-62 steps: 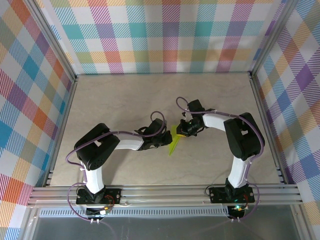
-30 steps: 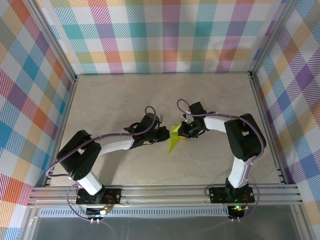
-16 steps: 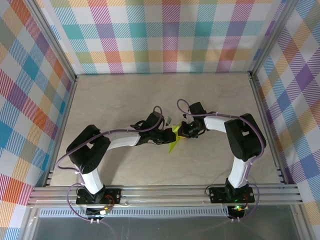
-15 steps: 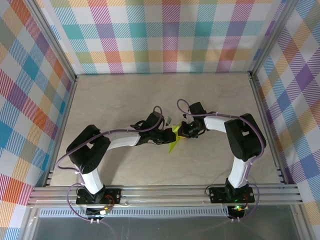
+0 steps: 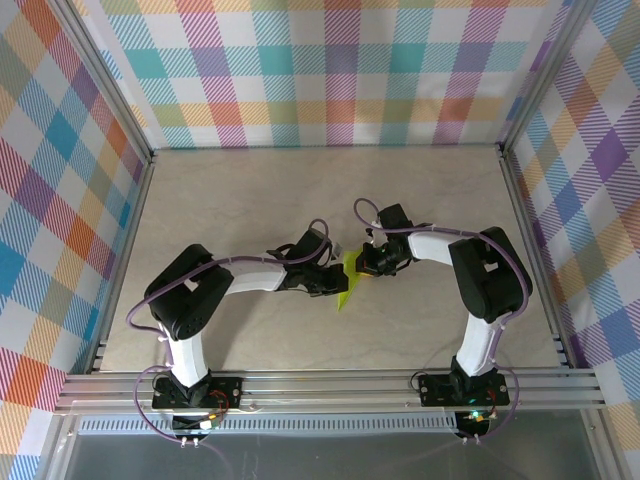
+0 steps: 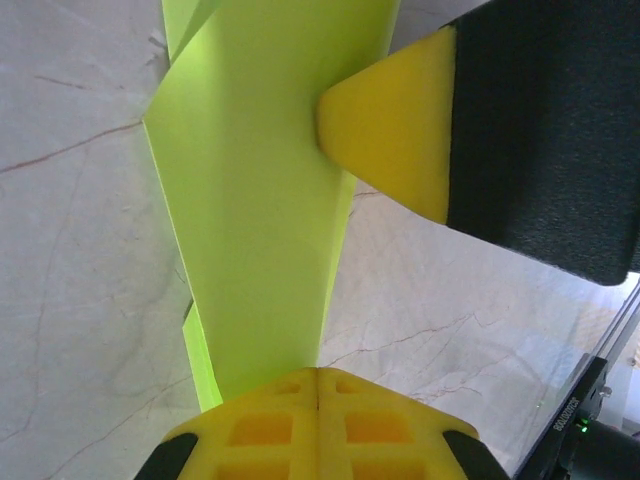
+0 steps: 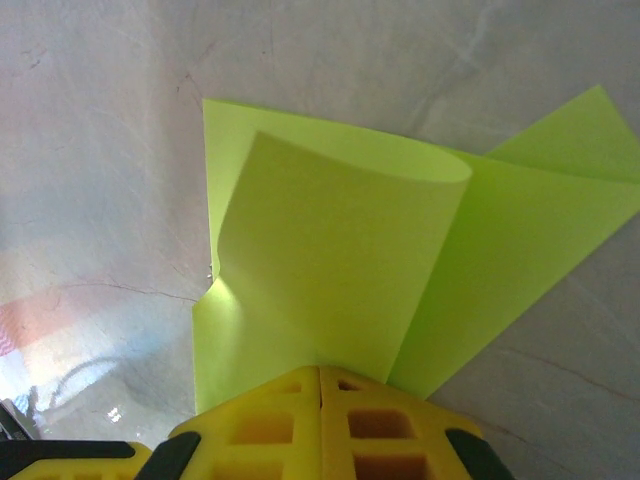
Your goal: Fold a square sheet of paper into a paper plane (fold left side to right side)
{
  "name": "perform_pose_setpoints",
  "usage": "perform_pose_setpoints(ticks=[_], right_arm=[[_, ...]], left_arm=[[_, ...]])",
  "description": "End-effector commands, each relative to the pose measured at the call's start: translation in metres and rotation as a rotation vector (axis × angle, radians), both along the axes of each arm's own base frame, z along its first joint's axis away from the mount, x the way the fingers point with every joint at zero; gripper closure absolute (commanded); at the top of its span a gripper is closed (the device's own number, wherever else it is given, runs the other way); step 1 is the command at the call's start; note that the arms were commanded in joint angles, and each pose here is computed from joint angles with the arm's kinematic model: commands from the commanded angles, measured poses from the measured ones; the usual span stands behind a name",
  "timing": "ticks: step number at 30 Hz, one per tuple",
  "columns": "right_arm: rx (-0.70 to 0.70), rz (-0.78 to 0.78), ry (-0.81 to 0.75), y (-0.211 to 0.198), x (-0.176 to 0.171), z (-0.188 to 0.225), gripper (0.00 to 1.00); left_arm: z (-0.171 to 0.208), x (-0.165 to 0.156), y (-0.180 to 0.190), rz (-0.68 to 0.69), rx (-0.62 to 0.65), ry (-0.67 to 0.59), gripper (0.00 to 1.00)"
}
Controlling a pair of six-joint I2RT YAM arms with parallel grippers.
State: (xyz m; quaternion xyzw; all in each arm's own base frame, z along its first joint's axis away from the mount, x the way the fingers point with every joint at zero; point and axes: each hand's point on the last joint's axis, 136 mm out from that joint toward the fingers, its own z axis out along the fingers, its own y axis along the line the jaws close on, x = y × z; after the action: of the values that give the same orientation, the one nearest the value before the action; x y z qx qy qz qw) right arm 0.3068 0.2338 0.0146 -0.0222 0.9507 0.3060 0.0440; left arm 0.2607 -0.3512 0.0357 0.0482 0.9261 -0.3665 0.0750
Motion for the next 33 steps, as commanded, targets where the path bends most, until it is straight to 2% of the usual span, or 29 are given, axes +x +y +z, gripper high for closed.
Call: perform_pose_setpoints(ticks=[1,13,22,27,33], right_arm=[[-0.131,0.009,0.106,-0.023,-0.028,-0.03,1.0],[-0.105,0.014,0.092,-0.017,-0.022,-0.022,1.0],[0.041,0.022,-0.07,0.005,0.001,0.038,1.0],[0.104,0.008,-0.077,0.009,-0.008,0.046,1.0],[0.146,0.004,-0.018,0.02,-0.026,0.031,1.0]], left_arm=[[-0.018,-0.013,0.007,-0.015,0.044,0.048,1.0],[-0.033,-0.021,0.01,-0.021,0.082,0.077,1.0],[-0.05,-0.035,0.02,-0.012,0.142,0.102,1.0],[-0.057,-0.039,0.025,0.009,0.151,0.11,1.0],[-0.061,-0.041,0.028,0.016,0.169,0.109,1.0]])
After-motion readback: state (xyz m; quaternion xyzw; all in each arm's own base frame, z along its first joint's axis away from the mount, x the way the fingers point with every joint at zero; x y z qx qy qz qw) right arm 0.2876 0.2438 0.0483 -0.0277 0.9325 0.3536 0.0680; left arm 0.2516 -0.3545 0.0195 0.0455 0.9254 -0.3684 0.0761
